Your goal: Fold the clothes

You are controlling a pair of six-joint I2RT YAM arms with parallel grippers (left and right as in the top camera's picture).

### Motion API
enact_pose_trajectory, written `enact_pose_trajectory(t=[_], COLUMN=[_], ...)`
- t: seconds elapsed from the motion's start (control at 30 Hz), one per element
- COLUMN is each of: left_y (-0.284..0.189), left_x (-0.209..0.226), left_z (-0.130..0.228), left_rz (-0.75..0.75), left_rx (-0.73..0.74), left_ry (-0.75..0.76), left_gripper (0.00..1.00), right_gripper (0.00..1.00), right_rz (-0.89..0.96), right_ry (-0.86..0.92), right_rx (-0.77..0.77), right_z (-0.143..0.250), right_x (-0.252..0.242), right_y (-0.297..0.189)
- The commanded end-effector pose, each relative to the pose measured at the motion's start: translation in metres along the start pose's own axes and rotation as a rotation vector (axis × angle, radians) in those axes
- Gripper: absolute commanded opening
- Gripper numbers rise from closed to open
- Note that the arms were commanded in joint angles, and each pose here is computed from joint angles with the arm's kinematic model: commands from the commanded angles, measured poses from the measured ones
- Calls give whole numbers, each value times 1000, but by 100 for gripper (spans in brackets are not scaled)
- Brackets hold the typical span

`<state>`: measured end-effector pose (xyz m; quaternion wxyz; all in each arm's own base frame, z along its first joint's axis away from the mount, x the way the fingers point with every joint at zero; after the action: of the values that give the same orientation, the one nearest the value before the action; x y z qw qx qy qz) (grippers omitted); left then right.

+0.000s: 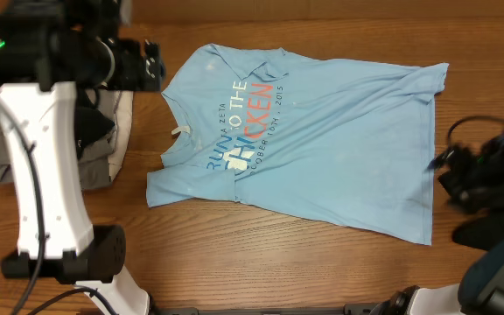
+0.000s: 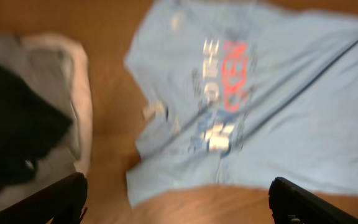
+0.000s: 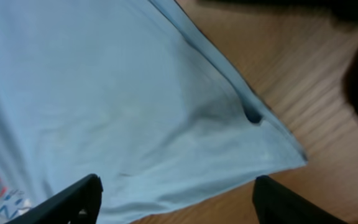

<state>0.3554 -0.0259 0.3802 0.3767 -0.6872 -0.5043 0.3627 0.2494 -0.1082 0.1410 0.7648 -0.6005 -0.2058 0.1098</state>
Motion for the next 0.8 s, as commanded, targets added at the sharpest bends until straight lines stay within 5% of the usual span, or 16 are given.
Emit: enact_pose_trajectory(t=[0.0,0.27,0.4,0.77], left_y=[24,87,99,100], left_x=[3,11,13,12], left_z=[15,58,67,68], left_rz=[11,59,65,69], left_rx=[113,381,418,427], left_ry=[-12,-39,-47,-37], left_gripper=[96,94,95,98], right_gripper=[77,75,40,5], right_rz=[54,95,90,265], right_ry=[51,116,139,121], right_rx=[75,165,142,-25], right_z=[17,46,47,23], right_x=[-23,-56,-62,-65], right_y=[33,83,96,54])
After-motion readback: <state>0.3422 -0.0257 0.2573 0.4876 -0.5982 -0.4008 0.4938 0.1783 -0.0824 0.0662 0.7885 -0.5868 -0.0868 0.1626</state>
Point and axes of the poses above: each gripper's point midway between its finger pads, its own y axis out along the fingers, its own x axis along the line the jaws close on, z = x × y, the point moved 6 cm from there along -y, back along the fingers, and after that the axes turned 9 degrees about y, right-handed, at the moved point
